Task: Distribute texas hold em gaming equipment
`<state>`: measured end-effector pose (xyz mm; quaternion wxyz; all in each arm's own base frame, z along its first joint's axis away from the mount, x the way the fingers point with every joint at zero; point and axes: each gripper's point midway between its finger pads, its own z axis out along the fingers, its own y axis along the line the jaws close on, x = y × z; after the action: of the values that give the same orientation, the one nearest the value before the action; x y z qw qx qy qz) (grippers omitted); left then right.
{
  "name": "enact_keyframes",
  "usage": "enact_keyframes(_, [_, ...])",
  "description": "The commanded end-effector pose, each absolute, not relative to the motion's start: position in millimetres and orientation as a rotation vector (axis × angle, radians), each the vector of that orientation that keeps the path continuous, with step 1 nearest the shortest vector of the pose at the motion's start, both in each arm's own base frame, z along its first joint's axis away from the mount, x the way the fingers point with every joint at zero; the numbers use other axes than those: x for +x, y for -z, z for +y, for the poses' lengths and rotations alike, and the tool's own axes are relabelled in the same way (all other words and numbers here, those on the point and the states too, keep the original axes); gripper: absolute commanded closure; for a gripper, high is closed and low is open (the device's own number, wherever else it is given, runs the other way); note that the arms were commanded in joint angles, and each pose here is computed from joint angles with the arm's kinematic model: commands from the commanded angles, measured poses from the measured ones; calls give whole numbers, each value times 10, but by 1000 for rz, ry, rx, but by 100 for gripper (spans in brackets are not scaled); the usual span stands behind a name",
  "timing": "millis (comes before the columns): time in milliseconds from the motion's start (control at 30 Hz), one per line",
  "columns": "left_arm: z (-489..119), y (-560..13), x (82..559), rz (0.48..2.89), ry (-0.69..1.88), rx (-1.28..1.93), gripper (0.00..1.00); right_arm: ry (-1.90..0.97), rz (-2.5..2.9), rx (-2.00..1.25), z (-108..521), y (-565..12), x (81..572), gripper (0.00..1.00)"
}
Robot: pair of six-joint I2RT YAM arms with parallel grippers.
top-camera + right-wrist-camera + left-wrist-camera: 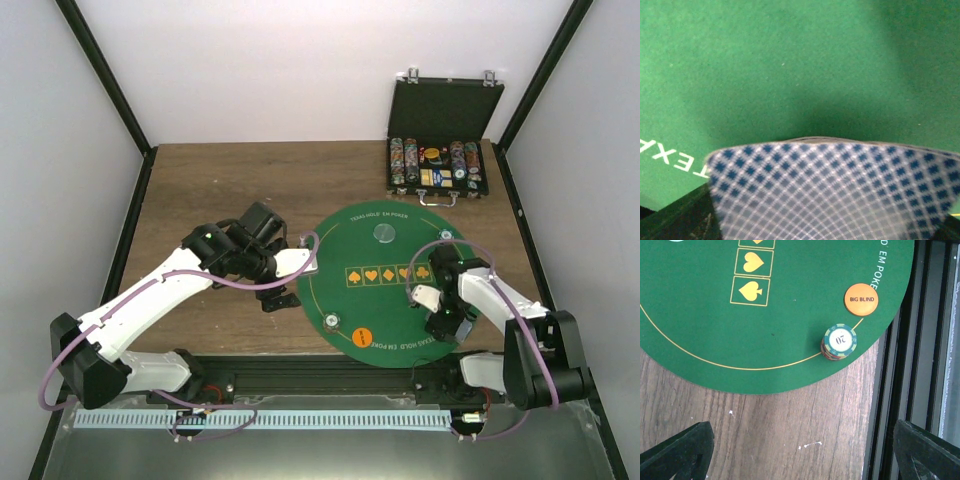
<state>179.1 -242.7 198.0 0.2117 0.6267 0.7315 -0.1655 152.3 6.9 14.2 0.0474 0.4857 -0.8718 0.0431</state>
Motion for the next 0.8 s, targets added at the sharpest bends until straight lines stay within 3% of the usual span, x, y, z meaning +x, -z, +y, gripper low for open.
enact_keyframes(0, [-2422, -2005, 1774, 2017, 458, 1738, 1, -70, -2708, 1542, 193, -118, 1654, 20])
enact_keyframes(333, [-2417, -2014, 1778, 2018, 451, 1739, 2, -100, -2718, 1580, 190, -190, 1699, 55])
enact_keyframes(567, [-2416, -1990, 1788, 2039, 451, 1731, 2, -57, -2768, 1666, 410, -443, 1890, 62])
enact_keyframes(767, [-2257, -1915, 1888, 2107, 420, 1679, 2, -40, -2843, 1772, 782, -818, 2356, 64])
